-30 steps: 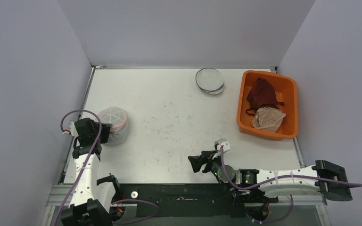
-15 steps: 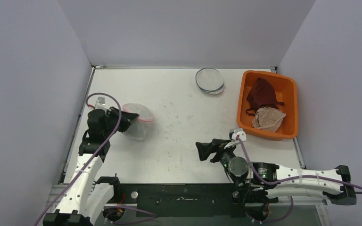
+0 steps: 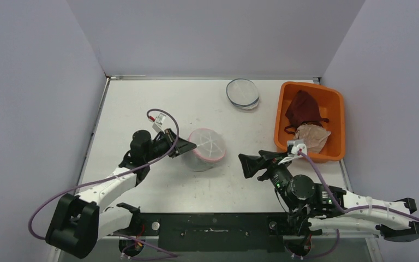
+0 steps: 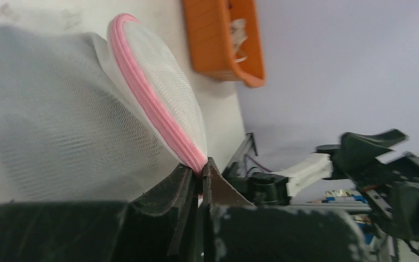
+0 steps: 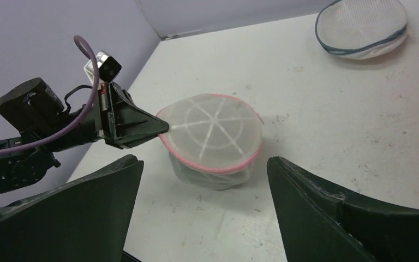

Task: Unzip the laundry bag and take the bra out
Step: Place the laundry bag at the center of the board, then adjust the laundry bag at the center of the board.

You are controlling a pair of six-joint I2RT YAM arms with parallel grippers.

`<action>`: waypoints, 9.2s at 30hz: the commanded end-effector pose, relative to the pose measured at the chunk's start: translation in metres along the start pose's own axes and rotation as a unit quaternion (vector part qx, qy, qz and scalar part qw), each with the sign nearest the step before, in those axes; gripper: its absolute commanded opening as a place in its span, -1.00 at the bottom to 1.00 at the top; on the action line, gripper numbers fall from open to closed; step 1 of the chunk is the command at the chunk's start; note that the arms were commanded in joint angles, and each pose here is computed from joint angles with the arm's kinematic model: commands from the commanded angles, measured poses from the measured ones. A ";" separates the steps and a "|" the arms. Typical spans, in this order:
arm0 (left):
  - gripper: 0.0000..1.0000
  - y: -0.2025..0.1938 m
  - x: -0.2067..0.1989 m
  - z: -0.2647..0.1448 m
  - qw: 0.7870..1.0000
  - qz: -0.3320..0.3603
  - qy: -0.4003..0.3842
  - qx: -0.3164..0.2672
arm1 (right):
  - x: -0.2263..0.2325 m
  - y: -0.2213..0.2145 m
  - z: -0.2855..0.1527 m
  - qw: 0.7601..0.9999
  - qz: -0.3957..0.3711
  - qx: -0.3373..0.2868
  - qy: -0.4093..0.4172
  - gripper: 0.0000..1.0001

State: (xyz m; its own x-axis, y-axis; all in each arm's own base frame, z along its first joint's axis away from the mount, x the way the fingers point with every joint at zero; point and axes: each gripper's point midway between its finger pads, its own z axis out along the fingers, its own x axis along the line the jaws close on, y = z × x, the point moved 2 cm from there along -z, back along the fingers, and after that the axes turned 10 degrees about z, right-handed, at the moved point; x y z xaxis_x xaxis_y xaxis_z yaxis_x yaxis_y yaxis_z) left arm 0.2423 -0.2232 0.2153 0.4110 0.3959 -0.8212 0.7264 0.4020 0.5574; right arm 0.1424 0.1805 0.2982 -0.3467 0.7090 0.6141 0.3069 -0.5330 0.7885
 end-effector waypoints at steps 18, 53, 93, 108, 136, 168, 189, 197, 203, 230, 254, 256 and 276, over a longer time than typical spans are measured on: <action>-1.00 -0.019 0.066 -0.004 0.992 0.027 0.114 -0.051 | -0.083 -0.079 0.117 0.971 0.177 0.150 0.062 0.67; -1.00 -0.021 0.076 0.007 0.987 0.020 0.162 -0.014 | -0.080 -0.115 0.137 0.966 0.136 0.220 0.023 -0.89; 0.72 -0.108 0.007 0.025 0.992 -0.077 0.076 -0.062 | -0.075 -0.139 0.071 0.906 0.418 0.067 -0.015 -0.89; -0.82 -0.105 0.007 0.042 0.994 -0.047 0.072 -0.061 | -0.055 -0.141 0.066 0.932 0.344 0.114 0.019 -0.30; -1.00 -0.065 0.025 0.010 0.994 0.050 0.057 0.083 | -0.091 -0.084 0.133 0.947 0.214 0.229 0.071 0.71; -0.96 -0.026 -0.010 0.051 0.994 0.077 0.022 0.071 | -0.079 -0.093 0.082 0.939 0.273 0.198 0.070 -0.89; 0.83 -0.074 0.020 -0.027 0.984 -0.113 0.129 -0.053 | -0.104 -0.123 0.065 0.929 0.358 0.094 0.010 -0.90; 0.74 -0.099 -0.012 -0.016 0.984 -0.139 0.087 -0.069 | -0.084 -0.136 0.062 0.929 0.350 0.117 0.017 -0.89; 0.55 -0.117 -0.015 -0.002 0.985 -0.150 0.078 -0.041 | -0.082 -0.143 0.058 0.931 0.348 0.113 0.007 -0.89; 0.42 -0.140 -0.006 -0.011 0.989 -0.104 0.081 -0.063 | -0.082 -0.157 0.049 0.934 0.334 0.128 0.002 -0.89; 0.33 -0.145 0.010 -0.001 0.989 -0.108 0.083 -0.057 | -0.083 -0.168 0.045 0.932 0.334 0.139 0.000 -0.89; 0.16 -0.139 0.010 -0.002 0.989 -0.105 0.082 -0.071 | -0.083 -0.168 0.044 0.932 0.334 0.139 0.001 -0.89; -1.00 -0.101 -0.017 -0.011 0.990 -0.050 0.076 -0.109 | -0.090 -0.147 0.032 0.976 0.163 0.140 -0.037 0.47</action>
State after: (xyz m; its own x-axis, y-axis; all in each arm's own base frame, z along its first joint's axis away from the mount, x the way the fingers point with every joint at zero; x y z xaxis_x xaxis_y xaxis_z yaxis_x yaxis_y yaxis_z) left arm 0.1486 -0.2585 0.1453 0.2071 0.4672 -0.8595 0.6532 0.5880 0.4770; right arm 0.1496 0.2197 0.1064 -0.0529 0.4302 0.9012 0.6767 -0.6482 0.3492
